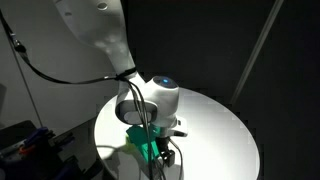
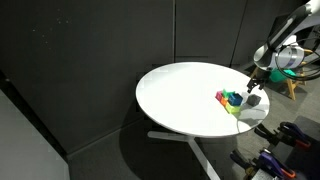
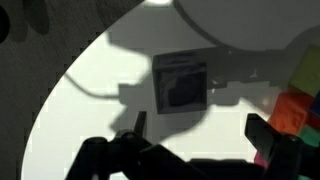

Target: Pick up the gray block and put it between the green and the blue blocks tops

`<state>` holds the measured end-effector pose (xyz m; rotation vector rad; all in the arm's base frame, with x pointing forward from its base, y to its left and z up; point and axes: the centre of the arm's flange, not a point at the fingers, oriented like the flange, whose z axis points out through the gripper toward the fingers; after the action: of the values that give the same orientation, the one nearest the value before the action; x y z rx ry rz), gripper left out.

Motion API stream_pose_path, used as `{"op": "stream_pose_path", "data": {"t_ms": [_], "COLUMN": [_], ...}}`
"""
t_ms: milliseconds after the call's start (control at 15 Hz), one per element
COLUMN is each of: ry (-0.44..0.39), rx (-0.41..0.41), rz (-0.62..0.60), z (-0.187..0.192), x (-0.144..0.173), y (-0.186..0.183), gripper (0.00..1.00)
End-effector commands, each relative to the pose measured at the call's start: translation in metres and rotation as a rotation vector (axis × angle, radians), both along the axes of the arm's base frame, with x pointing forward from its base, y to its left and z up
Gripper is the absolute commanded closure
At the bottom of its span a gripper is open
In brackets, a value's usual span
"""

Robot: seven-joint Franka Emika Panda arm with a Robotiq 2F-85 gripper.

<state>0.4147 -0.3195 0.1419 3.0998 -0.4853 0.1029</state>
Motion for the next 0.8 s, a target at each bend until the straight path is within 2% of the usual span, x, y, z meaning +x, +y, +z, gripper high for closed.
{"op": "stream_pose_path", "data": {"t_ms": [0,733], "ry": [-0.029,-0.021], "rx": [0.017,0.036], "rz": [0.011,0.109], "z": [-0.010,-0.020], "x": [0.005,-0.010], "y": [-0.013,-0.020], "gripper": [0.00,0.00]}}
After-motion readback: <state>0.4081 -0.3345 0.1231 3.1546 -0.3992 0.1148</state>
